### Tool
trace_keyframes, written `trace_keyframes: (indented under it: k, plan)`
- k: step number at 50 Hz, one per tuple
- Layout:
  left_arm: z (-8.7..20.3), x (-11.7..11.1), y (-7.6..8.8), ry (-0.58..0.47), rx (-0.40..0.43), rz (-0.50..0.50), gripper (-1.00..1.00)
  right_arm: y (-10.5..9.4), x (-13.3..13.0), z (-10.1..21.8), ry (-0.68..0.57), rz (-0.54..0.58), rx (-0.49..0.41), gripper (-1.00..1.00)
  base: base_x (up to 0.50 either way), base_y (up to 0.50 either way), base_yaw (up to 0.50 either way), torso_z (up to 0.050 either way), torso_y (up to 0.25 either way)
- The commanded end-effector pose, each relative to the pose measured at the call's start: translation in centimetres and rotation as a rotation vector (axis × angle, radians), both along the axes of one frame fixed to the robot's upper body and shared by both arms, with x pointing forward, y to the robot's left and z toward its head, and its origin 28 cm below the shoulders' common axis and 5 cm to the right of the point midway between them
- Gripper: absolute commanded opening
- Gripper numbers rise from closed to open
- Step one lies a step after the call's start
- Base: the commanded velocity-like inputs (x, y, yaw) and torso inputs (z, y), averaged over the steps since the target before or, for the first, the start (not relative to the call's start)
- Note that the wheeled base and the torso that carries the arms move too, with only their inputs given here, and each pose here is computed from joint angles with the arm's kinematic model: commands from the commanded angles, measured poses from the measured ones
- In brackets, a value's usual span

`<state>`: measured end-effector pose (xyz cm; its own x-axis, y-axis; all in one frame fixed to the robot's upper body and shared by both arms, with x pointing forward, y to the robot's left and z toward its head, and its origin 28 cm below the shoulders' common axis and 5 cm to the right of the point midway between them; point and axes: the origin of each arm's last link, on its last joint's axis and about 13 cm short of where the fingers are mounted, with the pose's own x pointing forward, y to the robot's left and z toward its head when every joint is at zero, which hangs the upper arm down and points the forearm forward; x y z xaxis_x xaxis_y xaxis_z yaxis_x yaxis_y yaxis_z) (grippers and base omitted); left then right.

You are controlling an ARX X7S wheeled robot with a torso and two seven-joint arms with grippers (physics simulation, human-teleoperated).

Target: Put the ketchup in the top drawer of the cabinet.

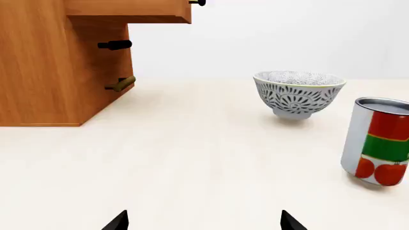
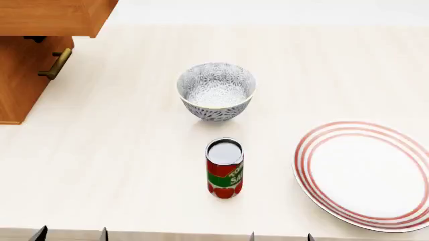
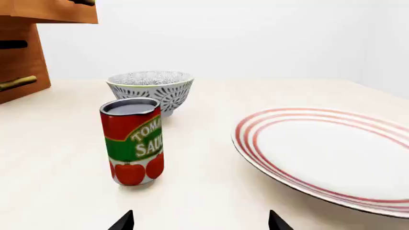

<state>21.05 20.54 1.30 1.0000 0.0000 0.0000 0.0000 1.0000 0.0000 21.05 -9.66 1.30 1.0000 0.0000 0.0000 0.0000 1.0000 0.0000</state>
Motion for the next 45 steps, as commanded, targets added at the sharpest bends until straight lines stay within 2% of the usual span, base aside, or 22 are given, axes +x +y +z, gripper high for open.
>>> trace_keyframes:
  k: [1,12,15,19,32,45]
  plan:
    - [0.2,-0.1,0.0,0.0,0.0,0.0,1.0,0.1,-0.1,0.1,0.0,0.0,0.0,1.0,0.0,0.0,0.0,0.0,0.0]
    - [0.2,-0.2,0.0,-0.004,0.005,-0.006,1.0,0.0,0.2,0.3,-0.01,-0.001,-0.012,1.0,0.0,0.0,0.0,0.0,0.0]
    - [0.7,-0.4,0.1,-0.01,-0.012,-0.006,1.0,0.0,0.0,1.3,-0.024,-0.003,-0.021,1.0,0.0,0.0,0.0,0.0,0.0]
    - [1.8,-0.5,0.3,-0.035,-0.013,-0.008,1.0,-0.2,-0.2,2.6,-0.064,-0.001,-0.037,1.0,0.0,0.0,0.0,0.0,0.0]
    - [6.8,0.0,1.1,-0.161,0.058,0.015,1.0,-1.0,0.6,8.0,-0.186,-0.019,-0.112,1.0,0.0,0.0,0.0,0.0,0.0]
    - [9.5,-0.3,1.0,-0.235,0.064,0.015,1.0,-1.2,0.2,9.8,-0.249,-0.027,-0.124,1.0,0.0,0.0,0.0,0.0,0.0]
